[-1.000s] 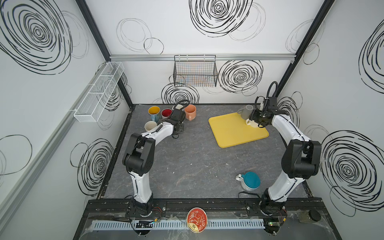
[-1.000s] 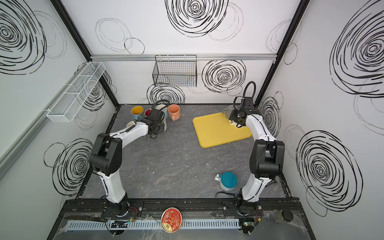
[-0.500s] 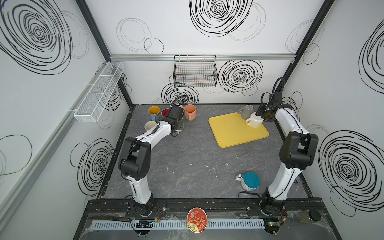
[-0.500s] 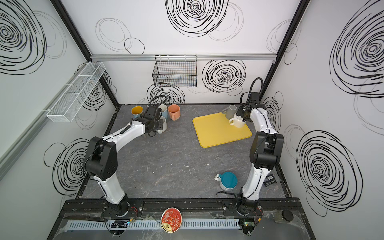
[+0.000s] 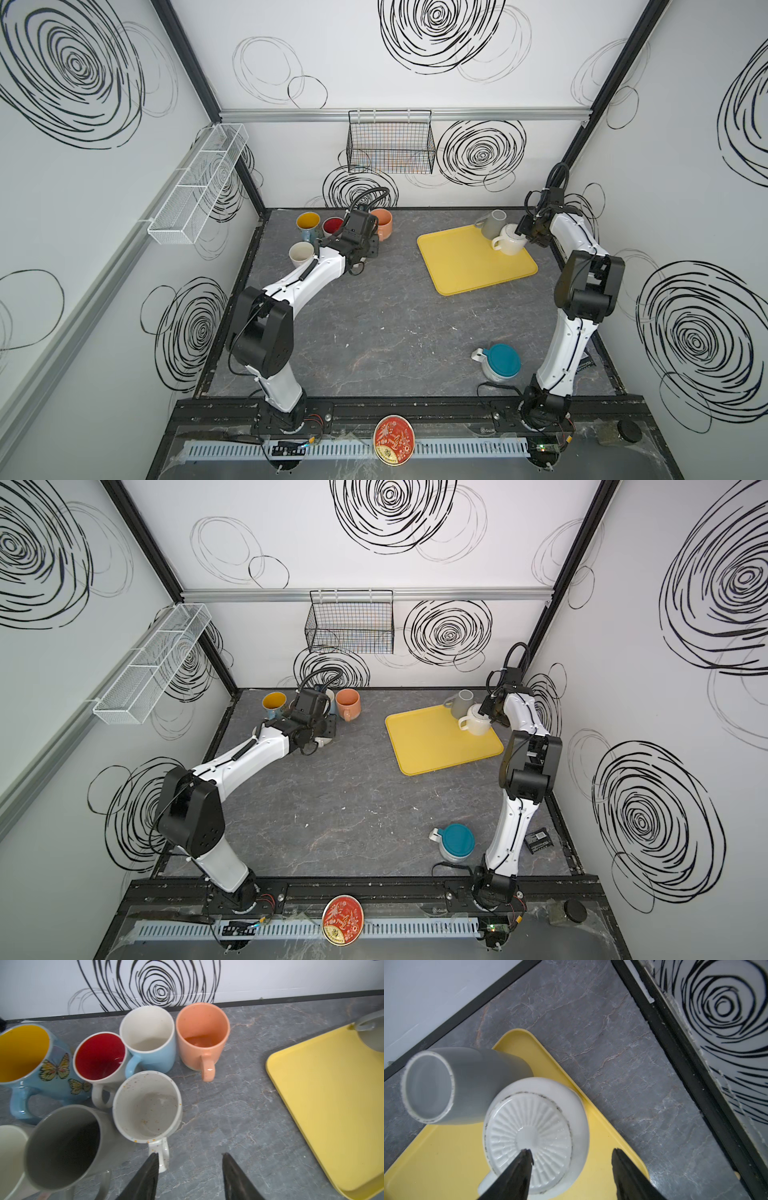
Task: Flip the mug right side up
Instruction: 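Release the speckled mug with the left gripper while the right moves over the white mug, then lower the right gripper onto the upside-down white ribbed mug and grasp it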
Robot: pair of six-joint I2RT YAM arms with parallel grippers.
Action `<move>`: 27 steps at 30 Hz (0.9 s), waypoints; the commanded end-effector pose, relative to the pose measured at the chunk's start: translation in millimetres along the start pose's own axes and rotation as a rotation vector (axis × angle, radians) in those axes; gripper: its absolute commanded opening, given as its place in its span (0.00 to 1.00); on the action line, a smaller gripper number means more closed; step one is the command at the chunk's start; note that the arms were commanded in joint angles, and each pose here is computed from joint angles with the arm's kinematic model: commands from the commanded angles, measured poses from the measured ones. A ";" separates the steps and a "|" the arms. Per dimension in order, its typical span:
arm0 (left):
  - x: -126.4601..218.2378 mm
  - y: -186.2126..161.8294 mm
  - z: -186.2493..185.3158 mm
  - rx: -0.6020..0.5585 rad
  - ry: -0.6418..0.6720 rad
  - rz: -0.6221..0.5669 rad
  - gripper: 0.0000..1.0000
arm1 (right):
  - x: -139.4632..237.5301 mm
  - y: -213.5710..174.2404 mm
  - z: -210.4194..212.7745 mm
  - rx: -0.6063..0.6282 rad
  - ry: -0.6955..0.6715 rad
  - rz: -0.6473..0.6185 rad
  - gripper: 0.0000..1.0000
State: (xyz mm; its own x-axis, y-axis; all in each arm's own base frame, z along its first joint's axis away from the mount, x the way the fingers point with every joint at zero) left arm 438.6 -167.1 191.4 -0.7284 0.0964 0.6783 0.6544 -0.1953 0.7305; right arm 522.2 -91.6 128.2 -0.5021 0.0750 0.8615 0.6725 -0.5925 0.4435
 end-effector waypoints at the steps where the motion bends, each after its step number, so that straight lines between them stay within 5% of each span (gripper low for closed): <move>1: -4.9 2.6 -17.4 0.011 -0.047 -0.026 0.52 | -4.7 -16.5 4.6 0.021 0.024 0.046 0.65; 19: -16.2 -10.3 -65.8 -0.010 -0.145 -0.001 0.52 | -8.7 -110.7 26.9 0.221 0.028 0.162 0.60; 27: -17.8 -11.7 -76.2 -0.004 -0.181 -0.004 0.52 | 8.0 -164.9 65.7 0.416 0.103 0.200 0.58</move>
State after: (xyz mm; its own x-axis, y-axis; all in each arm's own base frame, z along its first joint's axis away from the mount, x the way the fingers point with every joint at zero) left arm 426.1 -230.8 167.5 -0.6796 0.2374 0.6941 0.6612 -0.2116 0.7197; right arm 483.6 38.7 118.4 -0.5445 -0.0858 0.8343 0.8053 -0.3317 0.4914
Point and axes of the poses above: each gripper's point midway between its finger pads, its own x axis back along the fingers, its own z axis along the line the jaws close on, y = z × x, the point moved 2 cm from there along x, back along the fingers, and after that the axes turned 9 degrees about -x, right-handed, at the moved point
